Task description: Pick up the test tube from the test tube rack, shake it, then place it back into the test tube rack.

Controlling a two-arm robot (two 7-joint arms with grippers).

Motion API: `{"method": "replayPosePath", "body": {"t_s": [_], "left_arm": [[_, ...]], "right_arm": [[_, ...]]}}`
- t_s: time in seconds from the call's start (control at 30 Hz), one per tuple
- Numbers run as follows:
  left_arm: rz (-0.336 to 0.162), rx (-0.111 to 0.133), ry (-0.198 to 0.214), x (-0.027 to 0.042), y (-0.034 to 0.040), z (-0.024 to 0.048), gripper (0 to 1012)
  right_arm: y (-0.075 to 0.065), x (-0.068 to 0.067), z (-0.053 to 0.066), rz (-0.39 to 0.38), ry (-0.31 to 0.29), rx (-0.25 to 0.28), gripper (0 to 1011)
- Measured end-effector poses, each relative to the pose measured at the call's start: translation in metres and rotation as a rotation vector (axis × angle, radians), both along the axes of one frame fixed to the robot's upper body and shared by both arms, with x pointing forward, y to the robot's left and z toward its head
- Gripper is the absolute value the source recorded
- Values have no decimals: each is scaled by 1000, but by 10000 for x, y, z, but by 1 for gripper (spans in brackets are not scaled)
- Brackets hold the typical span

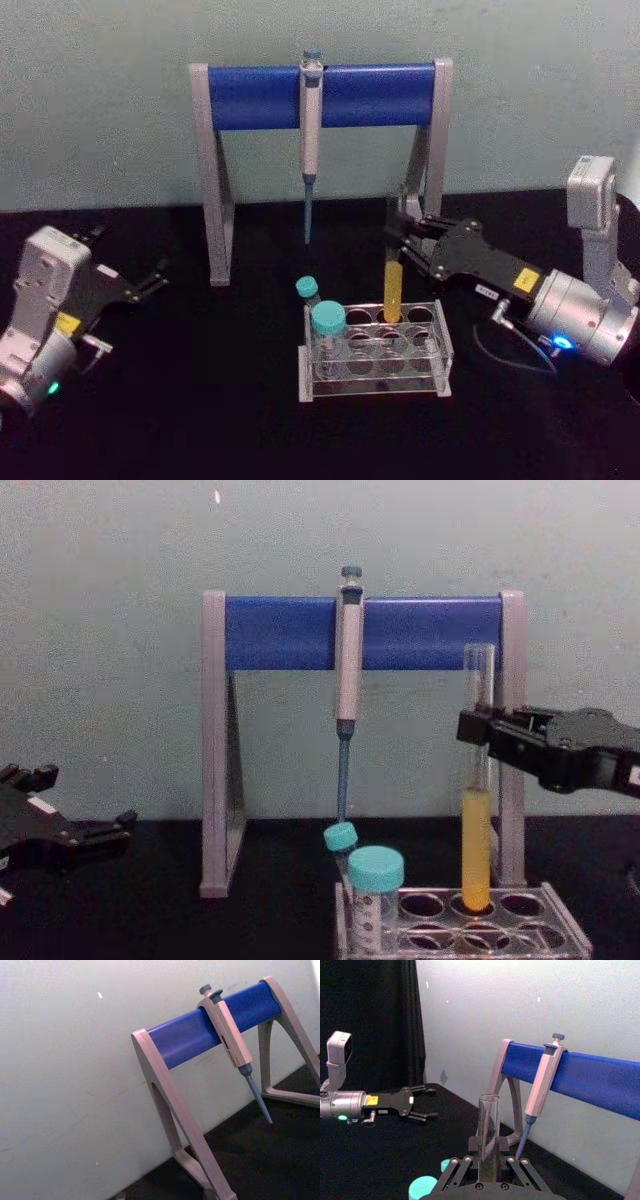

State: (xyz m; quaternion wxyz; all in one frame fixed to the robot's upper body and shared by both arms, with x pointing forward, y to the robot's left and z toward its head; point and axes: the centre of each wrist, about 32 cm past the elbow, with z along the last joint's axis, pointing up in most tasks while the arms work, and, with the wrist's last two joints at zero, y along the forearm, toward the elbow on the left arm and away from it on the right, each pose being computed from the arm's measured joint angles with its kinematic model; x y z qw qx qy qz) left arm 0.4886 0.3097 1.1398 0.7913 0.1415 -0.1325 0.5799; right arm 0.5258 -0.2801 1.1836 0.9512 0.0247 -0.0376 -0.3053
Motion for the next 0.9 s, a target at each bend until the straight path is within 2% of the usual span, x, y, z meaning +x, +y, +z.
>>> {"method": "replayPosePath", "body": {"t_s": [0.9], "left_arm": [[0, 0, 0, 0, 0, 0, 1001]], "right_arm": [[17, 25, -160, 14, 52, -22, 227]]}}
